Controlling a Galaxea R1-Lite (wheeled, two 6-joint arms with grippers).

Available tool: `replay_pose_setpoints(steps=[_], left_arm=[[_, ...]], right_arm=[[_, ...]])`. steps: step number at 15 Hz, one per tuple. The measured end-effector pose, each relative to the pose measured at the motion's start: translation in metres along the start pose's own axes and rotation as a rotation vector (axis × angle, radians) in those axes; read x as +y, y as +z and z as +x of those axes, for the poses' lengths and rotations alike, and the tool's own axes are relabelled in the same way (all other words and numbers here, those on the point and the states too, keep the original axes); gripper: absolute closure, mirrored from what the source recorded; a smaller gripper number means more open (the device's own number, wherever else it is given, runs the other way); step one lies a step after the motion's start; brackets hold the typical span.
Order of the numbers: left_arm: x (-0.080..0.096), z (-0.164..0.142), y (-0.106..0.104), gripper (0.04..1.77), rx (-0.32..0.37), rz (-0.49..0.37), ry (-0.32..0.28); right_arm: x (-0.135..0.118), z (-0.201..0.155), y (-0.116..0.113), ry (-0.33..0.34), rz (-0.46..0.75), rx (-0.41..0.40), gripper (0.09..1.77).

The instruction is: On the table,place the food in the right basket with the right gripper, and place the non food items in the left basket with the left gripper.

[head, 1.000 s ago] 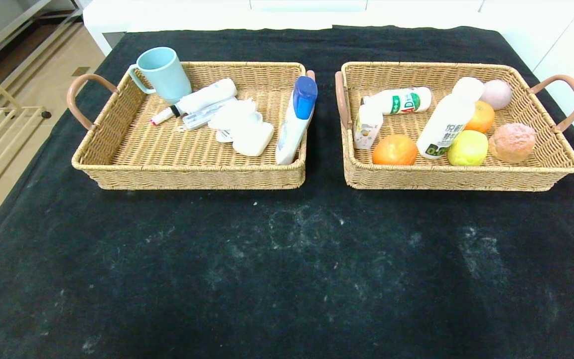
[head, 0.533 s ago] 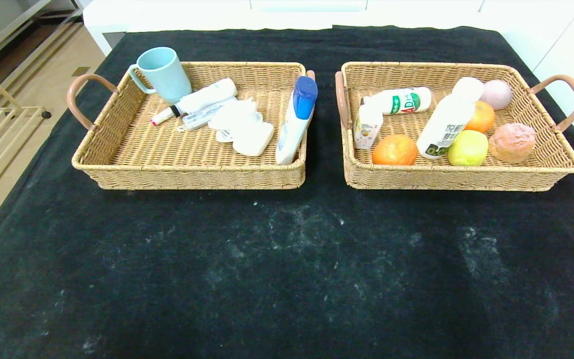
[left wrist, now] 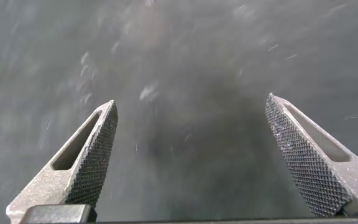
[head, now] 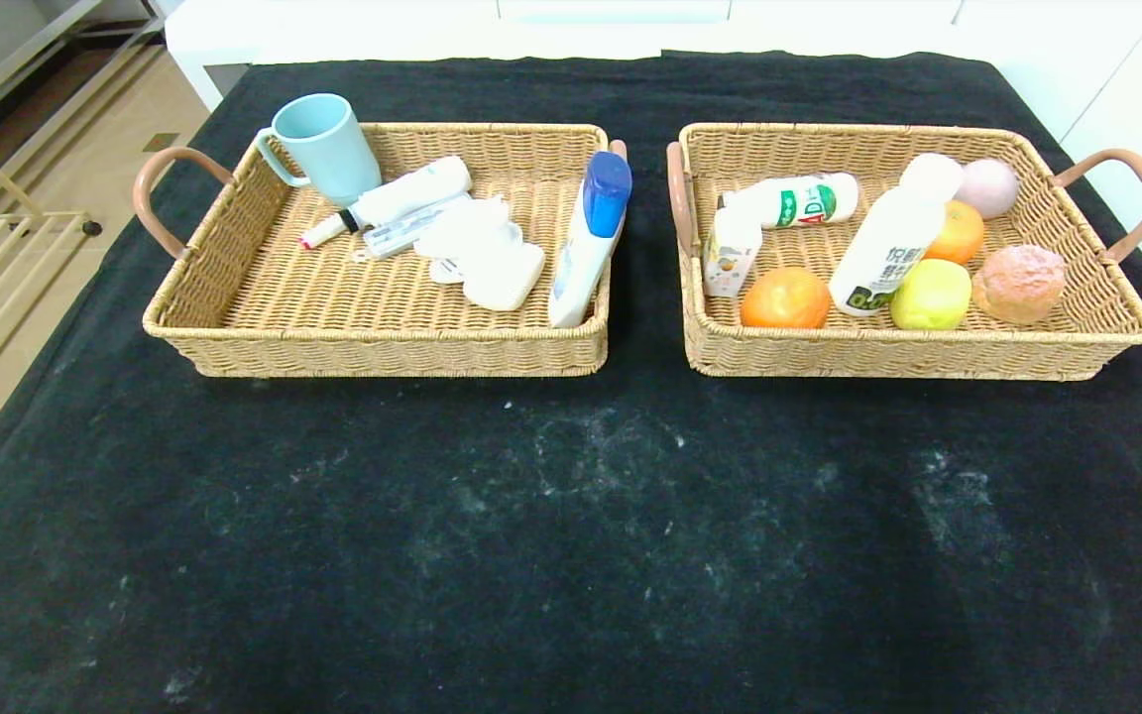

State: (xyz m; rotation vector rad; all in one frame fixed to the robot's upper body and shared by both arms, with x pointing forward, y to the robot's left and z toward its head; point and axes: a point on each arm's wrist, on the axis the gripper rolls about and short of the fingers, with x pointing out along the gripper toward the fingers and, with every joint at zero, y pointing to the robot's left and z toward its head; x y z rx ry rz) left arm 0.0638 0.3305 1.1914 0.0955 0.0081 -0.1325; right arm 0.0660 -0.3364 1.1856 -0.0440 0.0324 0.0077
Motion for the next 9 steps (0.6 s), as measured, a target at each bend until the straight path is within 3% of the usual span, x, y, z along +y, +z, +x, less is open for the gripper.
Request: replay_pose_setpoints(steps=[3,9], left_arm=[[0.0019,0.0007,-0.0042,0.09,0.032,0.011,0.093],[0.0022,0.0029,-0.008,0.09,0.024,-0.045,0.111]], right_arm=[[0.0001,0.0006,-0.0017,0.0,0.0,0.006,0.16],[0.0001,0.0007,-0.002,0.0,-0.001,0.007,0.16]])
